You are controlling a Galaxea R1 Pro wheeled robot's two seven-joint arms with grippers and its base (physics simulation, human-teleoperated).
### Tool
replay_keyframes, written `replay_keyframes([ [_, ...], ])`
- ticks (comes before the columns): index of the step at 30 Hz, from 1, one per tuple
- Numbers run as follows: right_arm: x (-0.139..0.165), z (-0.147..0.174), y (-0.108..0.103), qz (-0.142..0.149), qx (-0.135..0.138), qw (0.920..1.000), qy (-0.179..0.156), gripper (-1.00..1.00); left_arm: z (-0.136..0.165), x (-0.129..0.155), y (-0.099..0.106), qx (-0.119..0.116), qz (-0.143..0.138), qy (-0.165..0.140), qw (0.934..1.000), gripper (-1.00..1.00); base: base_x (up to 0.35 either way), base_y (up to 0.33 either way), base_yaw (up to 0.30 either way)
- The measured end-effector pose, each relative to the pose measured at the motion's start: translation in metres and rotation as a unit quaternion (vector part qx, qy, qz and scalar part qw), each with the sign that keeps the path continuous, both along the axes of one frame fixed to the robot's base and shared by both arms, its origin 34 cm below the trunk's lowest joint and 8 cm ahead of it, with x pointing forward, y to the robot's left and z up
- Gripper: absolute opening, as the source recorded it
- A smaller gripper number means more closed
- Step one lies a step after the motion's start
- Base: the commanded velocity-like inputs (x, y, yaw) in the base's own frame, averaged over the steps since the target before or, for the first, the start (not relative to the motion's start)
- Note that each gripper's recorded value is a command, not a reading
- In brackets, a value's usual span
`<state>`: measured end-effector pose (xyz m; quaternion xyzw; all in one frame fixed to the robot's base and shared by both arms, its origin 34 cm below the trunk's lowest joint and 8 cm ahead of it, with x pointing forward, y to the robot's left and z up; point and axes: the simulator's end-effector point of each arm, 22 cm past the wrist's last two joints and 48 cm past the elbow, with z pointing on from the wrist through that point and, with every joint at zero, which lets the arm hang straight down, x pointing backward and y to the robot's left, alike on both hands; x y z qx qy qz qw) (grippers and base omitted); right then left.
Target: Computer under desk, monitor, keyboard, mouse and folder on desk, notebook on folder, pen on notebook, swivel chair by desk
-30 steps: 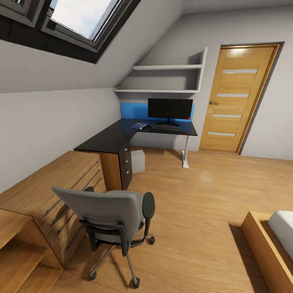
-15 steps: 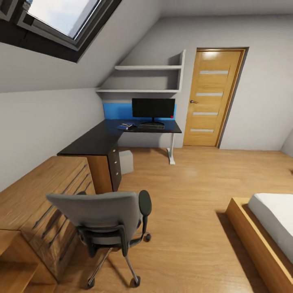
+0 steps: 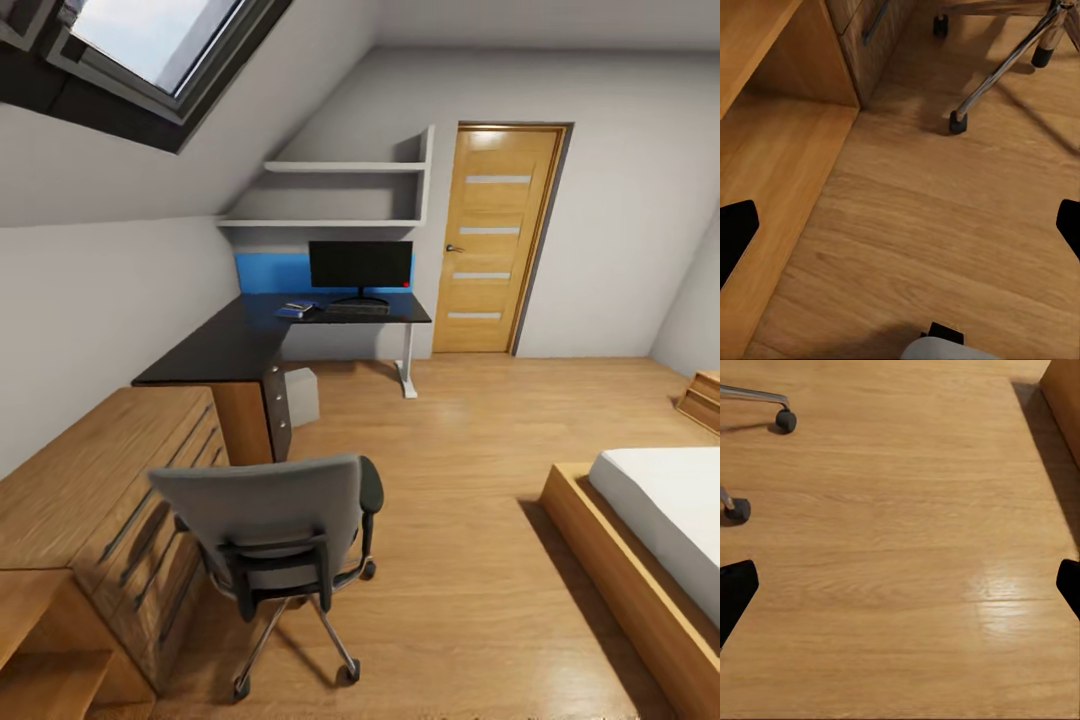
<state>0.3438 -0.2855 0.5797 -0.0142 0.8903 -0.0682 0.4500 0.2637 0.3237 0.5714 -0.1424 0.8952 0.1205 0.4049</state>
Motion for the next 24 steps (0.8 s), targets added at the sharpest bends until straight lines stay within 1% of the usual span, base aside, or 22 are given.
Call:
replay_keyframes([
  [2,-0.005,-0.007,-0.002,0.0,-0.003,0.9998,0.02,1.0,0.0,0.0,0.0,0.0,0.0,0.0,1.0,1.0,-0.153,0.288,-0.014],
  [6,-0.01,-0.013,-0.001,0.001,-0.005,0.9992,0.039,1.0,0.0,0.0,0.0,0.0,0.0,0.0,1.0,1.0,-0.154,0.288,-0.006],
  [8,-0.011,-0.014,-0.001,0.001,-0.005,0.9991,0.042,1.0,0.0,0.0,-0.001,0.0,0.0,0.0,1.0,1.0,-0.135,0.251,-0.003],
  [11,-0.012,-0.015,-0.001,0.001,-0.005,0.9989,0.046,1.0,0.0,0.0,-0.001,-0.001,0.0,0.0,1.0,1.0,-0.062,0.115,-0.001],
  [24,-0.013,-0.016,-0.002,0.001,-0.006,0.9988,0.048,1.0,0.0,0.0,-0.001,-0.001,0.0,0.0,1.0,1.0,-0.012,0.034,0.0],
])
